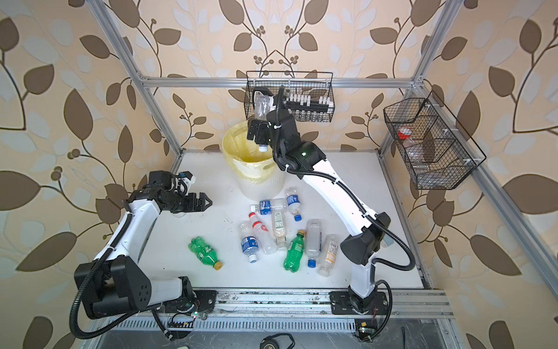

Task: Throw the plastic bottles in the bin
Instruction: Throw the plastic bottle into the trash bin.

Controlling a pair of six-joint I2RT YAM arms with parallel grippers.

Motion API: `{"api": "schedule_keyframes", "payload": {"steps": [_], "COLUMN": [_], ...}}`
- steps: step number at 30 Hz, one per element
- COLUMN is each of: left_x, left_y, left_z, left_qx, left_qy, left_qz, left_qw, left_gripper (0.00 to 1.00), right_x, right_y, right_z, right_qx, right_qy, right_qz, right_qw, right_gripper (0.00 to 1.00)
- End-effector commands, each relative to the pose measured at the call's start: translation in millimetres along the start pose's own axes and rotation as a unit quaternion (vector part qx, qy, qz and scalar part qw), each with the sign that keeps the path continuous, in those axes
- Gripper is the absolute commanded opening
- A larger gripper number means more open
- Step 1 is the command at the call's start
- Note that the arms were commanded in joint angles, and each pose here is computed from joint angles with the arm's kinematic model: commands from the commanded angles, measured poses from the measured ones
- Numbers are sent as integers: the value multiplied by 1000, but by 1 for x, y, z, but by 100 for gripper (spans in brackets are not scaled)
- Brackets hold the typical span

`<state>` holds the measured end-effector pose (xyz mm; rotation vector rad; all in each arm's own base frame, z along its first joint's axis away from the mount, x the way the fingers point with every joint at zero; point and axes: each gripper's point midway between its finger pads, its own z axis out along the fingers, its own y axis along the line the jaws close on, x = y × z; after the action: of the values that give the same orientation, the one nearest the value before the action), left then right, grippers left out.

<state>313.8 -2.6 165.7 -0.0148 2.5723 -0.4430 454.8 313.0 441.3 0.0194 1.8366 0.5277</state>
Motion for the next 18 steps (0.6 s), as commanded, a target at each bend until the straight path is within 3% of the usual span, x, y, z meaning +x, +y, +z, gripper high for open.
{"api": "schedule_keyframes", "payload": {"steps": [1,11,18], "left_x": [-11,-11,-9], "left_y": [-12,-17,-21], "left_z": [-20,-22,-27], "left_qx": [19,31,35], "left_qy": [-35,-37,-46], "left_qz": [18,30,44], "left_qw": [999,998,997], "left_gripper": [99,99,99], "right_x": [-7,17,59], "right_y": [9,-52,-103], "right_z": [-47,-131,-149], "right_qx": [-3,-14,-21], "right_qy": [13,-33,-26], "right_qz": [-34,32,92], "right_qw": [999,999,995], "right_gripper": [100,100,100]}}
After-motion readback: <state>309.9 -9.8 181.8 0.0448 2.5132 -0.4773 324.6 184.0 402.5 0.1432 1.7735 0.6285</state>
